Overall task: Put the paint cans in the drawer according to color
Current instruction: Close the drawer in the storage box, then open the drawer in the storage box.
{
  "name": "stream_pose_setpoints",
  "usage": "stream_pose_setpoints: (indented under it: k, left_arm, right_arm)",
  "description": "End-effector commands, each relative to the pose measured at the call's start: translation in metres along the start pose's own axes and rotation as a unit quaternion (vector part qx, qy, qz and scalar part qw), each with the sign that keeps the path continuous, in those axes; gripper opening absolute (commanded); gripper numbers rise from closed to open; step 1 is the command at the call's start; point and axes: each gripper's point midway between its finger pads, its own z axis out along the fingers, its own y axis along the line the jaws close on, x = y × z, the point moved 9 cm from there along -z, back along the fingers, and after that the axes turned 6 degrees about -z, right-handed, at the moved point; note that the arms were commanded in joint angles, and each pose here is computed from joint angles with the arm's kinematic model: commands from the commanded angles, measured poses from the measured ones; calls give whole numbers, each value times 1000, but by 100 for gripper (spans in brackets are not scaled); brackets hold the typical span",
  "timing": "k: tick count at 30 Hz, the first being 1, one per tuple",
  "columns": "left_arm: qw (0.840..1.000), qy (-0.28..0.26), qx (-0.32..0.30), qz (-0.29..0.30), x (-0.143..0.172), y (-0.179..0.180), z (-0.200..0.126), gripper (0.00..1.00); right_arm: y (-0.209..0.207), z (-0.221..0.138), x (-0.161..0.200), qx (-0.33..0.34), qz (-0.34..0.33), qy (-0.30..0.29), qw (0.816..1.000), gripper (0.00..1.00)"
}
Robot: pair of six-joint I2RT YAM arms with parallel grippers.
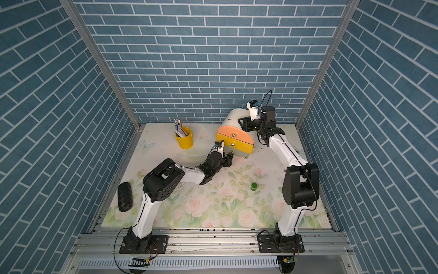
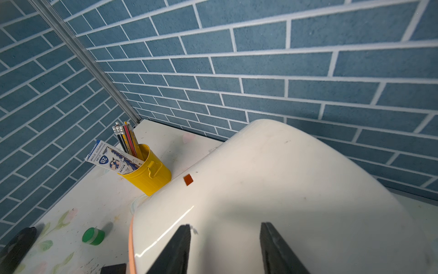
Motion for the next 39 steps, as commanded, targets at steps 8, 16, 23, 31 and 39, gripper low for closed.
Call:
stream_pose_setpoints:
  k: [8, 16, 23, 31, 39]
  left_arm:
    - [999, -6, 30, -10, -5, -1, 15, 59]
    - [999, -2, 45, -14, -5, -3, 22, 56]
    - [998, 1, 53, -17, -5, -4, 26, 45]
    - [998, 2, 56, -21, -5, -5, 28, 36]
    - [998, -3, 56, -20, -9, -7, 27, 36]
  right_arm:
    - [-3, 12, 22, -2, 8, 39, 999, 52]
    - [-4, 13, 24, -3, 10, 43, 999, 52]
    - [-4, 13, 24, -3, 9, 44, 999, 52]
    - [-4, 12, 24, -2, 8, 45, 999, 52]
    - [-4, 12, 24, -2, 8, 46, 999, 52]
